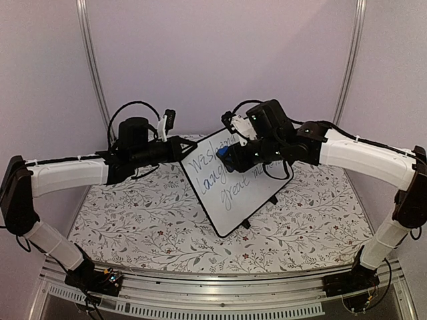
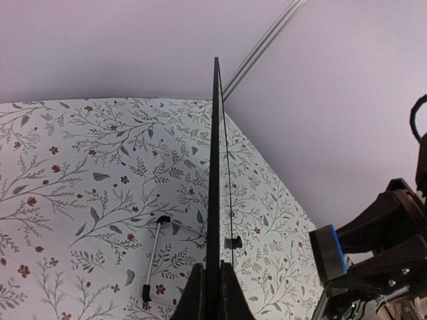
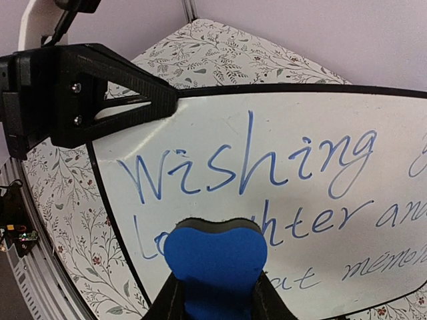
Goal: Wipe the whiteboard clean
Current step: Erase the whiteboard at the center of the board.
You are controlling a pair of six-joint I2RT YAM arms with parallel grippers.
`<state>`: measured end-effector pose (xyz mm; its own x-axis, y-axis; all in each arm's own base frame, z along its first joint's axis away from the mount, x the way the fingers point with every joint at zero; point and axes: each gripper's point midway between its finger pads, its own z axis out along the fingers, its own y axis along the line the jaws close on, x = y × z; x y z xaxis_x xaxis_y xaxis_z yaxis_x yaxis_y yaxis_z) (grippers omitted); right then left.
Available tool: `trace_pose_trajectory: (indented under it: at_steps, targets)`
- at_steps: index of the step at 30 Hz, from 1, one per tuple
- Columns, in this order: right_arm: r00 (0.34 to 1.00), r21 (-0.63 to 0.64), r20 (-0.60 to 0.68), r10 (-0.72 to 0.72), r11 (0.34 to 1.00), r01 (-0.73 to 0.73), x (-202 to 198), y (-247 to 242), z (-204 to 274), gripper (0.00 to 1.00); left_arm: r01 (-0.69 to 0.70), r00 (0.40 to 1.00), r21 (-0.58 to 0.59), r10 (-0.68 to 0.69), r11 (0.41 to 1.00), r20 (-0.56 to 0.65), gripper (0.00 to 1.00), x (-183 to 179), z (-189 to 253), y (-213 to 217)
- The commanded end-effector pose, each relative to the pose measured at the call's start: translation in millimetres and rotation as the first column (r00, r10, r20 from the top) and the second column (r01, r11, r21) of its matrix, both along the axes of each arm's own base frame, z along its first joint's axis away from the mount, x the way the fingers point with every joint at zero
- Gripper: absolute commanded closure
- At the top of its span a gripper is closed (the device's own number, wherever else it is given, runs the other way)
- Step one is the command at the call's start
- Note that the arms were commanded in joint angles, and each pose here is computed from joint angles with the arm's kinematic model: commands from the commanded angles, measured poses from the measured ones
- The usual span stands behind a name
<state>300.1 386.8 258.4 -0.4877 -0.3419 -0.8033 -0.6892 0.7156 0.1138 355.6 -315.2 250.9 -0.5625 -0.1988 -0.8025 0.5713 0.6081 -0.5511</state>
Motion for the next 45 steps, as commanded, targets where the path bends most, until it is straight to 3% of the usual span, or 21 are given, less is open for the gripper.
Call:
trace_pose_trajectory:
  at_steps: [1, 12, 45]
  targets:
    - [0.999, -0.003, 0.05, 0.003, 1.0, -0.002, 4.6, 6.3, 11.7, 0.8, 0.004, 1.0, 0.068, -0.006, 0.998, 0.02, 1.0, -10.7, -6.4, -6.3]
    - [0.991, -0.071, 0.074, 0.108, 0.992, -0.102, -13.3, 39.0, -4.7, 0.8, 0.011, 1.0, 0.057, -0.009, 0.998, -0.02, 1.0, -25.4, -22.2, -15.2]
    - [0.98, -0.09, 0.13, 0.148, 0.986, -0.137, -5.5, 78.1, -19.6, 0.8, 0.019, 1.0, 0.058, -0.018, 0.998, -0.017, 1.0, -25.2, -20.9, -16.9]
